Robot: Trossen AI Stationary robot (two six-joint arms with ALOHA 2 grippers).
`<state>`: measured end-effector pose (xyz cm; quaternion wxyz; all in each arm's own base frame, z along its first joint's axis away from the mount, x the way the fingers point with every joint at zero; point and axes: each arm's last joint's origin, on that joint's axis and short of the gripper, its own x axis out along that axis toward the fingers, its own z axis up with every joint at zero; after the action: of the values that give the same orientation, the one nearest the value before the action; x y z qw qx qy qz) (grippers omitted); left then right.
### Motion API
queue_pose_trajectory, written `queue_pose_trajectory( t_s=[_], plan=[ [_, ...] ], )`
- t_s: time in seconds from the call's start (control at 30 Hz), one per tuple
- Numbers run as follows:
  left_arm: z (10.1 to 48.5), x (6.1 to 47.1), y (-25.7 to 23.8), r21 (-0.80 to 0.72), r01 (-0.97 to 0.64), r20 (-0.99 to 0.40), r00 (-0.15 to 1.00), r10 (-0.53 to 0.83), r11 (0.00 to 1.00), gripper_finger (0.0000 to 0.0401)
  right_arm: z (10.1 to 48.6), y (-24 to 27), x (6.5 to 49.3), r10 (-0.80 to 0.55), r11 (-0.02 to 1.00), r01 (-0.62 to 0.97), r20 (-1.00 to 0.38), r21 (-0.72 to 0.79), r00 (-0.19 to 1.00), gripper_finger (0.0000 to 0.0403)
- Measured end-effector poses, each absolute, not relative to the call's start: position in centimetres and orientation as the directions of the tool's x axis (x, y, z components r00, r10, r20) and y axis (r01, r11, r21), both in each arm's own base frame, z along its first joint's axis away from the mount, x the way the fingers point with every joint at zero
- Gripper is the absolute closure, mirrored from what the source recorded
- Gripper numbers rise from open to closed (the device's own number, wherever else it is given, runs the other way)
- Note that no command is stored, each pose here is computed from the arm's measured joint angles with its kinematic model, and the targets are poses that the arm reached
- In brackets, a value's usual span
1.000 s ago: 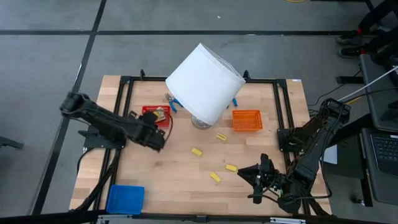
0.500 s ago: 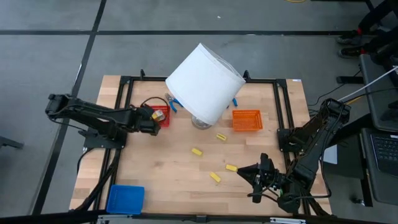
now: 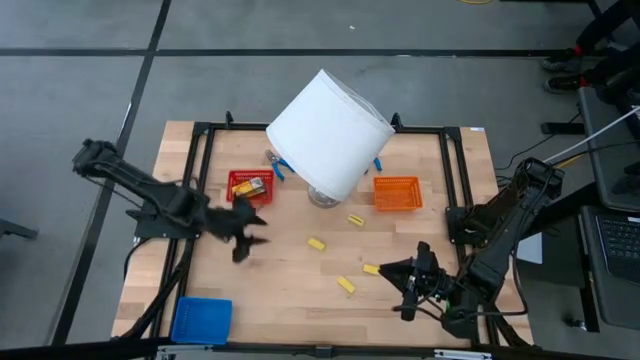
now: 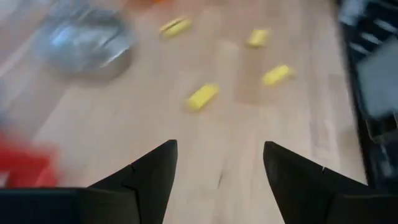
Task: Pick & Place School Supplies
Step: Put the yellow eraser into the blue bin
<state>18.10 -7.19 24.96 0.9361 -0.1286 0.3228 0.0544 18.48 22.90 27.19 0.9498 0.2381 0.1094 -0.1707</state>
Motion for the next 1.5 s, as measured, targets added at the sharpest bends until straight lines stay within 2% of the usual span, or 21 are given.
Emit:
queue_pose_trajectory(
  t_s=[0.17,0.23,0.47,0.63,0.9,1.0,1.5],
  plan=[
    [22.7,21.3,-9.0,0.006,-0.105,-0.596,0.798,0.088,0.995,0.0164,27.0,22.4,19.2,-0.252,0.827,0.382,-0.336,0.413,0.908,0.0348],
    [21.4,23.1,-9.0,0.042,-0.033,-0.612,0.789,0.052,0.999,0.016,27.0,22.3,19.3,-0.255,0.824,0.386,-0.336,0.415,0.906,0.0348],
    [17.1,28.0,-7.1,-0.026,0.128,-0.628,0.77,-0.116,0.991,0.0154,27.0,22.8,18.9,-0.227,0.789,0.378,-0.341,0.484,0.912,0.0348],
    [14.7,29.6,-5.4,-0.051,0.218,-0.662,0.723,-0.196,0.975,0.0154,27.1,23.2,18.5,-0.194,0.774,0.36,-0.346,0.521,0.918,0.0348],
    [13.8,31.3,-3.3,-0.006,0.226,-0.678,0.715,-0.17,0.974,0.0155,27.2,23.6,18.2,-0.171,0.771,0.341,-0.34,0.539,0.925,0.0348],
    [13.4,31.9,-2.9,-0.027,0.249,-0.685,0.701,-0.199,0.968,0.0155,27.2,23.6,18.2,-0.172,0.771,0.341,-0.34,0.538,0.925,0.0348],
    [10.8,34.5,-3.0,0.011,0.249,-0.732,0.662,-0.162,0.968,0.0164,27.2,23.7,18.0,-0.165,0.766,0.337,-0.339,0.547,0.926,0.0348]
  ],
)
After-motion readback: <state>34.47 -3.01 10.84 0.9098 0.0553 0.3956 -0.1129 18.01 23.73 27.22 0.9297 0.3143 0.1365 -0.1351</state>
